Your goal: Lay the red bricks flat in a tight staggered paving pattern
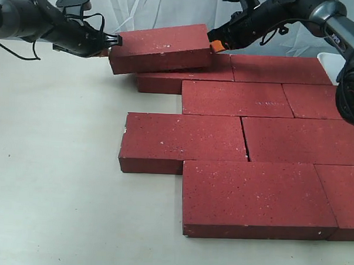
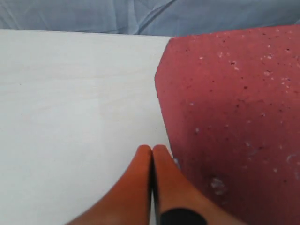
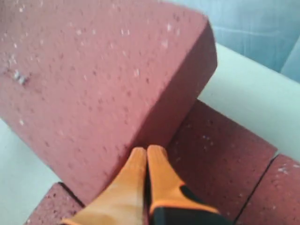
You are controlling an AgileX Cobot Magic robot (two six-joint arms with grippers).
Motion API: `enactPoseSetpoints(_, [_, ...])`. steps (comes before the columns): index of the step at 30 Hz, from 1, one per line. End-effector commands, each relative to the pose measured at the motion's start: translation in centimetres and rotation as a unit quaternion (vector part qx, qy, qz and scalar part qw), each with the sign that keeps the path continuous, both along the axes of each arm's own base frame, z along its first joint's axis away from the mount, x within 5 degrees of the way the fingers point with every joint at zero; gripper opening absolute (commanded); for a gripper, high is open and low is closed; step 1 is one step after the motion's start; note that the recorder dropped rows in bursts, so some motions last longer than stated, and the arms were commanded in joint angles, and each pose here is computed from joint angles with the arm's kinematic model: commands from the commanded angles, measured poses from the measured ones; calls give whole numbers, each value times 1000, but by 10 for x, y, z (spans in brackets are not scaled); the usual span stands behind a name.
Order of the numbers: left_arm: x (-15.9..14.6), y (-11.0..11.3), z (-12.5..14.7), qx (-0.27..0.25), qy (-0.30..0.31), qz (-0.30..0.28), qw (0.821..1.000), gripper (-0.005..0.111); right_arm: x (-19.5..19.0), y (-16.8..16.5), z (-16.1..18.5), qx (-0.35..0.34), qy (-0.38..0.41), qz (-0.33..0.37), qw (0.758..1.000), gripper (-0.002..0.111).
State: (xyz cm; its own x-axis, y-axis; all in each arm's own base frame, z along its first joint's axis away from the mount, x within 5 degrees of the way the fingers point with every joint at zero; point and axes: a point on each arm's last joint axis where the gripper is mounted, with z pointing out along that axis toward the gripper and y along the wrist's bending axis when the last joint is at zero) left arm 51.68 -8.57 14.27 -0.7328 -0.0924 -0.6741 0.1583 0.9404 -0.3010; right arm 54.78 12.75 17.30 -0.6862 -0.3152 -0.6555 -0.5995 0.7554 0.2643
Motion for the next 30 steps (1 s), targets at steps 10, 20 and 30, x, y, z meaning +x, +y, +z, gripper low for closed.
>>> enactPoseSetpoints(10, [-7,-4,1,-17,37,-38,998,0,-7,46,-10,48,36,-14,998,-1])
enactPoseSetpoints(20, [-31,15,32,-2,98,-100,990,0,-35,82,-8,43,104,62,992,-1])
enactPoseSetpoints(30, [-62,37,37,17,147,-107,983,0,-60,119,5,50,138,112,983,-1])
